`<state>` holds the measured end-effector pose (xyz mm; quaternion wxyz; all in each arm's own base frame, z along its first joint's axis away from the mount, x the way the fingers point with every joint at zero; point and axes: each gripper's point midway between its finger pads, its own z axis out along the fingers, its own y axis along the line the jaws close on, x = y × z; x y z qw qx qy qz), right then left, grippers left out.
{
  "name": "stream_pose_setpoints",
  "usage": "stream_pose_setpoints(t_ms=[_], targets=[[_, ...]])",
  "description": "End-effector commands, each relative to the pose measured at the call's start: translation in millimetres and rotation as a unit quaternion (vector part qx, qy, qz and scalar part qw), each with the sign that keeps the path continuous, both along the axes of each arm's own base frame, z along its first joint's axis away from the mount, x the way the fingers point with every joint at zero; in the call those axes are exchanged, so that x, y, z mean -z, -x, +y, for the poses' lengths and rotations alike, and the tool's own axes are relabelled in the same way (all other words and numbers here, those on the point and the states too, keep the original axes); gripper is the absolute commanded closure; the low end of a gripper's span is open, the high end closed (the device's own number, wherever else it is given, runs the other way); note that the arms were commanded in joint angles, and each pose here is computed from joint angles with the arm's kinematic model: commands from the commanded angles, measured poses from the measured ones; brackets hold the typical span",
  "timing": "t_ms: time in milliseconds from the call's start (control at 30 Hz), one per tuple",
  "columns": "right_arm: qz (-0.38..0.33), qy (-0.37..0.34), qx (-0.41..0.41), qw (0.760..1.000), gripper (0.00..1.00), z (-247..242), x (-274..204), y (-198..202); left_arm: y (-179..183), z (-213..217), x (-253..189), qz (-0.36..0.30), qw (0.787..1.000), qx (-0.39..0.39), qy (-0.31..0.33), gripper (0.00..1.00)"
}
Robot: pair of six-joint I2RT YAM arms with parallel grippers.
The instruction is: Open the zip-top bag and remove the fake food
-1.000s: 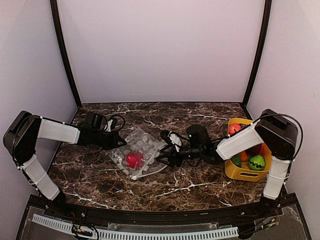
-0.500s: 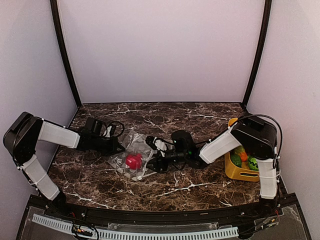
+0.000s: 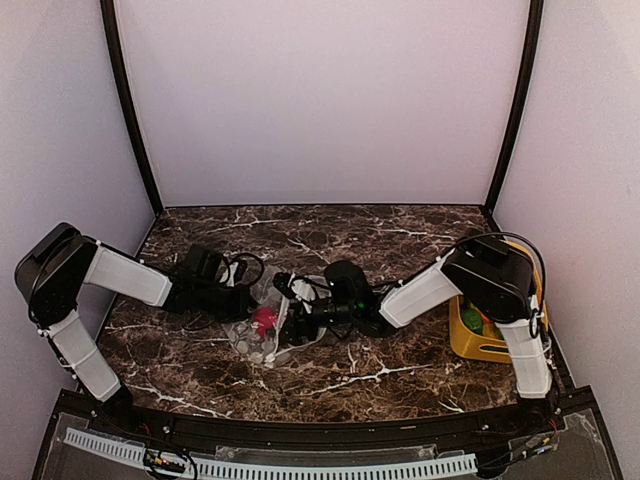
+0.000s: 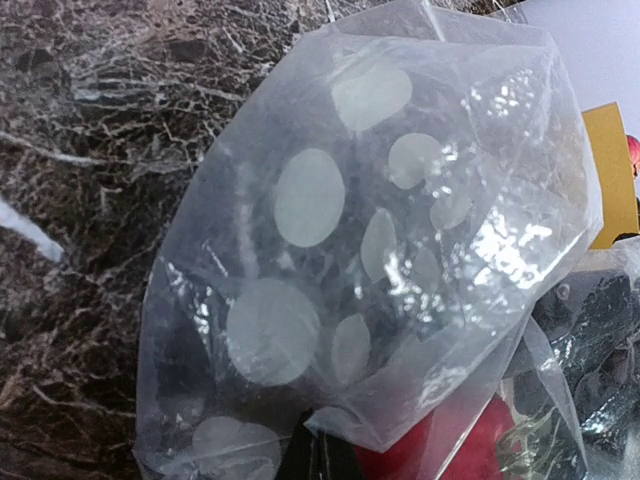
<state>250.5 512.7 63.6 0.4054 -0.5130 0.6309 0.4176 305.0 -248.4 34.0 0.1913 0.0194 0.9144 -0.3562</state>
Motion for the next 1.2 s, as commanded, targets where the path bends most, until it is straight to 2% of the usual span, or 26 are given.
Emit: stream_pose_setpoints(t_ms=[0,267,467,533,900,1167], targets=[[0.001,0.006,0.001,1.000,0.13,12.5,7.2,0.6,-0.8,-15.2,-3.7,0.003,1.000,0.001,0.014,0.99],[0.004,0.029,0.014,0.999,0.24,13.6,24.2,-4.0,-2.0,-18.0,-6.1,-0.002,1.000,0.003,0.012,0.99],[0.003,0.021,0.015,1.000,0.48,-1.7,4.8,5.4,-9.2,-9.3,-7.9,-0.010,1.000,-0.007,-0.004,0.99],[0.002,0.016,0.017,1.000,0.53,-8.2,-4.9,9.2,-13.4,-4.4,-9.1,-0.012,1.000,-0.014,-0.003,0.99],[0.002,0.011,0.034,0.999,0.57,-45.4,-34.9,26.3,-28.2,29.8,-10.2,-0.017,0.998,-0.061,-0.023,0.99],[0.011,0.011,0.046,0.999,0.57,-78.1,-68.3,34.6,-33.7,33.6,-12.4,-0.021,0.997,-0.067,-0.018,0.99]])
